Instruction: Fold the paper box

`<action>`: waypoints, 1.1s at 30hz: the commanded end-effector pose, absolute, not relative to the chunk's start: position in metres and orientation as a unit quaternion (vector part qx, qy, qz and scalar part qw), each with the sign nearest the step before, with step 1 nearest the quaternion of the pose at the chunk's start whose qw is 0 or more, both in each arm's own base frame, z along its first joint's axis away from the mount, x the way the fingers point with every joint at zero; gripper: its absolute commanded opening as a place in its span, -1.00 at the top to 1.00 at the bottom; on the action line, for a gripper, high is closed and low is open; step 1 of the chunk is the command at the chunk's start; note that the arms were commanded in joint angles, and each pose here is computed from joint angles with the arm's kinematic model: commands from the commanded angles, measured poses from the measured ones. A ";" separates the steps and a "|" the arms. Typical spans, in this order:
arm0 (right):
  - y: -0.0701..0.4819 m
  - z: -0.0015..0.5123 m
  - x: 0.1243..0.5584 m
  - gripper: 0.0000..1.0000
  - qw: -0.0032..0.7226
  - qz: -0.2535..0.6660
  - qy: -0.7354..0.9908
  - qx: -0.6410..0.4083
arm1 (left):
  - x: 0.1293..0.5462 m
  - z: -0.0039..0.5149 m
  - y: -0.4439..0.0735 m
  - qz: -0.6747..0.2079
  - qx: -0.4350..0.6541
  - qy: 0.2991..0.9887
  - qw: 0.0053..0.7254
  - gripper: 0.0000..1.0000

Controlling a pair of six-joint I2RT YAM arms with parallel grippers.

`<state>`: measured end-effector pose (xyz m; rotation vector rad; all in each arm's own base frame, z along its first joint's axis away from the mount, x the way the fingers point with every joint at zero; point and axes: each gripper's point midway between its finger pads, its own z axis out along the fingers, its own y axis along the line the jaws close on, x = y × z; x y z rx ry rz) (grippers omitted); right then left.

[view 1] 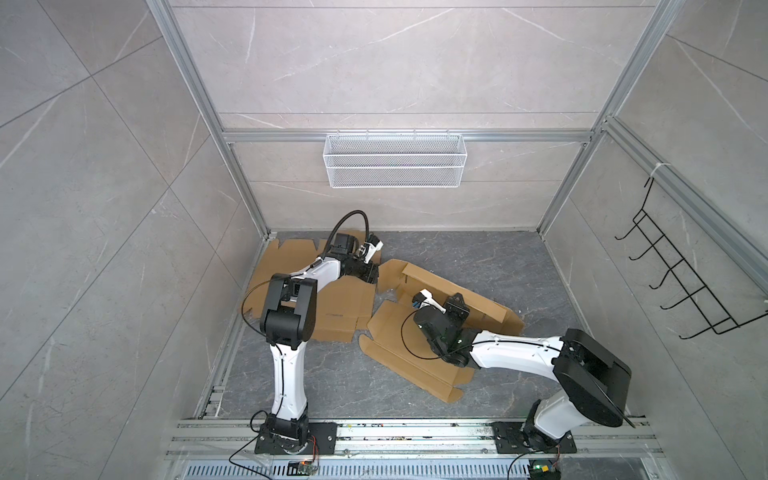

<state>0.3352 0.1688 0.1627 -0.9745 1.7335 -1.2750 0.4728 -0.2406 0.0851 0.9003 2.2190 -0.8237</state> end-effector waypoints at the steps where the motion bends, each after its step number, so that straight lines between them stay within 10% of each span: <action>1: 0.169 0.142 0.335 1.00 0.356 -0.475 0.688 -0.419 | 0.461 0.106 -0.247 -0.332 0.394 0.800 0.307 -0.28; 18: 0.168 0.141 0.338 1.00 0.352 -0.471 0.692 -0.419 | 0.419 0.150 -0.292 -0.391 0.419 0.771 0.279 -0.35; 25: 0.166 0.143 0.338 1.00 0.349 -0.468 0.693 -0.423 | 0.461 0.181 -0.192 -0.292 0.225 0.871 0.325 -0.35; 33: 0.163 0.136 0.343 1.00 0.343 -0.465 0.700 -0.420 | 0.389 0.189 -0.231 -0.404 0.152 0.852 0.296 -0.26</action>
